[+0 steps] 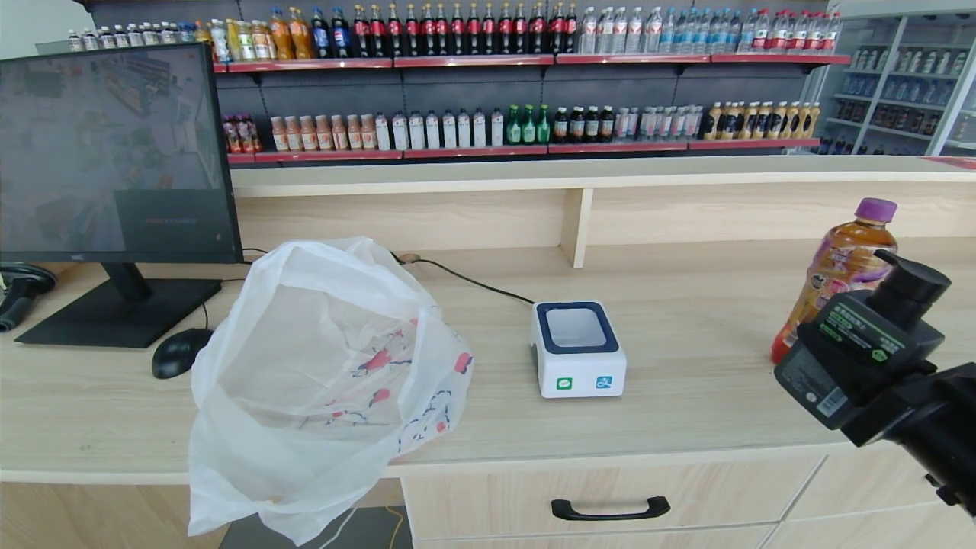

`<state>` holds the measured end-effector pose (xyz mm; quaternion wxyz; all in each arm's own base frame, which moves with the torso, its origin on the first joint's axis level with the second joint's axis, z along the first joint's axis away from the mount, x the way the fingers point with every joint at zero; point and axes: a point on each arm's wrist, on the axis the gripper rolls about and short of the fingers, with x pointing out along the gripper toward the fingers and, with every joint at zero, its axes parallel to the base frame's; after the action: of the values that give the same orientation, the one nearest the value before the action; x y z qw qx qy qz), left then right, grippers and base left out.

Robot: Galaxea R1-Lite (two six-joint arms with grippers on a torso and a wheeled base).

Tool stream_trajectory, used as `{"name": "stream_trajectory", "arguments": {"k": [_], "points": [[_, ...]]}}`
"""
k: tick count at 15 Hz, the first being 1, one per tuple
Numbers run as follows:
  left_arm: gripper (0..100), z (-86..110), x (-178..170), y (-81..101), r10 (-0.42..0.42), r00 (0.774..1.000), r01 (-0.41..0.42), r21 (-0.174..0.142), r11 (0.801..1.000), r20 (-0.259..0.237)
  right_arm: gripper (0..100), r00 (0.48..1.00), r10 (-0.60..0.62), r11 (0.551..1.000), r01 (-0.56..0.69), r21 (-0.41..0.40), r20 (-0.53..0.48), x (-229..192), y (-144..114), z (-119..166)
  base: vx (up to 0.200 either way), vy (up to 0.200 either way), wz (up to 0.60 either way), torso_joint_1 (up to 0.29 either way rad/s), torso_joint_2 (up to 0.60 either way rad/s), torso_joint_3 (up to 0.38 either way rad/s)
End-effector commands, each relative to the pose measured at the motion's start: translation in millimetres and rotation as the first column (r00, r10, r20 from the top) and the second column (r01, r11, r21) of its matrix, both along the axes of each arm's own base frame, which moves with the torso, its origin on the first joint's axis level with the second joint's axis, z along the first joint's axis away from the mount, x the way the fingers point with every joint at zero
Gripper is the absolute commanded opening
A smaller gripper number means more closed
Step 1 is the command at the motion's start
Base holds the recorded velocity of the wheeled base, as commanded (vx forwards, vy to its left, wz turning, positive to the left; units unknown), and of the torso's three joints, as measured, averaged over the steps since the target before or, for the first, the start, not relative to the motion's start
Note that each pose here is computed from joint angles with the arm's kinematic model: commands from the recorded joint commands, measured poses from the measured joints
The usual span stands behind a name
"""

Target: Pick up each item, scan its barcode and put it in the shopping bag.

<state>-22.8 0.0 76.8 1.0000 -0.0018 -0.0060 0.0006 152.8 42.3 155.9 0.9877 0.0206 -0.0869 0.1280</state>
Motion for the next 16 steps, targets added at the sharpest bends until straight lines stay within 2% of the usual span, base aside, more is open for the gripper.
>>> {"name": "stream_trajectory", "arguments": {"k": [1, 2, 4, 5, 6, 8, 10, 11, 13, 16], "points": [[100, 0.0, 0, 0.0, 0.0, 1.0, 0.0, 0.001, 1.0, 0.0, 0, 0.999, 0.002, 1.0, -0.002, 0.004, 0.034, -10, -4, 4, 0.0, 0.0, 0.0, 0.0, 0.0, 0.0], [100, 0.0, 0, 0.0, 0.0, 1.0, 0.0, 0.001, 1.0, 0.0, 0, 1.0, 0.02, 1.0, -0.02, 0.003, 0.002, -6, -1, -1, 0.0, 0.0, 0.0, 0.0, 0.0, 0.0], [100, 0.0, 0, 0.0, 0.0, 1.0, 0.0, 0.001, 1.0, 0.0, 0, 0.981, 0.185, 0.982, -0.182, 0.046, -0.058, -5, 19, -8, 0.0, 0.0, 0.0, 0.0, 0.0, 0.0], [100, 0.0, 0, 0.0, 0.0, 1.0, 0.0, 0.001, 1.0, 0.0, 0, 0.953, 0.297, 0.954, -0.293, 0.065, -0.067, -6, 36, -8, 0.0, 0.0, 0.0, 0.0, 0.0, 0.0], [100, 0.0, 0, 0.0, 0.0, 1.0, 0.0, 0.001, 1.0, 0.0, 0, 0.936, 0.344, 0.938, -0.339, 0.072, -0.079, -6, 43, -9, 0.0, 0.0, 0.0, 0.0, 0.0, 0.0], [100, 0.0, 0, 0.0, 0.0, 1.0, 0.0, 0.001, 1.0, 0.0, 0, 0.872, 0.478, 0.877, -0.467, 0.113, -0.103, -7, 62, -11, 0.0, 0.0, 0.0, 0.0, 0.0, 0.0], [100, 0.0, 0, 0.0, 0.0, 1.0, 0.0, 0.001, 1.0, 0.0, 0, 0.8, 0.596, 0.8, -0.583, 0.144, -0.072, -15, 81, -4, 0.0, 0.0, 0.0, 0.0, 0.0, 0.0], [100, 0.0, 0, 0.0, 0.0, 1.0, 0.0, 0.001, 1.0, 0.0, 0, 0.75, 0.659, 0.745, -0.642, 0.178, -0.053, -20, 94, 2, 0.0, 0.0, 0.0, 0.0, 0.0, 0.0], [100, 0.0, 0, 0.0, 0.0, 1.0, 0.0, 0.001, 1.0, 0.0, 0, 0.66, 0.75, 0.645, -0.718, 0.261, -0.041, -27, 117, 8, 0.0, 0.0, 0.0, 0.0, 0.0, 0.0], [100, 0.0, 0, 0.0, 0.0, 1.0, 0.0, 0.001, 1.0, 0.0, 0, 0.528, 0.848, 0.511, -0.793, 0.332, -0.044, -31, 140, 11, 0.0, 0.0, 0.0, 0.0, 0.0, 0.0]]}}
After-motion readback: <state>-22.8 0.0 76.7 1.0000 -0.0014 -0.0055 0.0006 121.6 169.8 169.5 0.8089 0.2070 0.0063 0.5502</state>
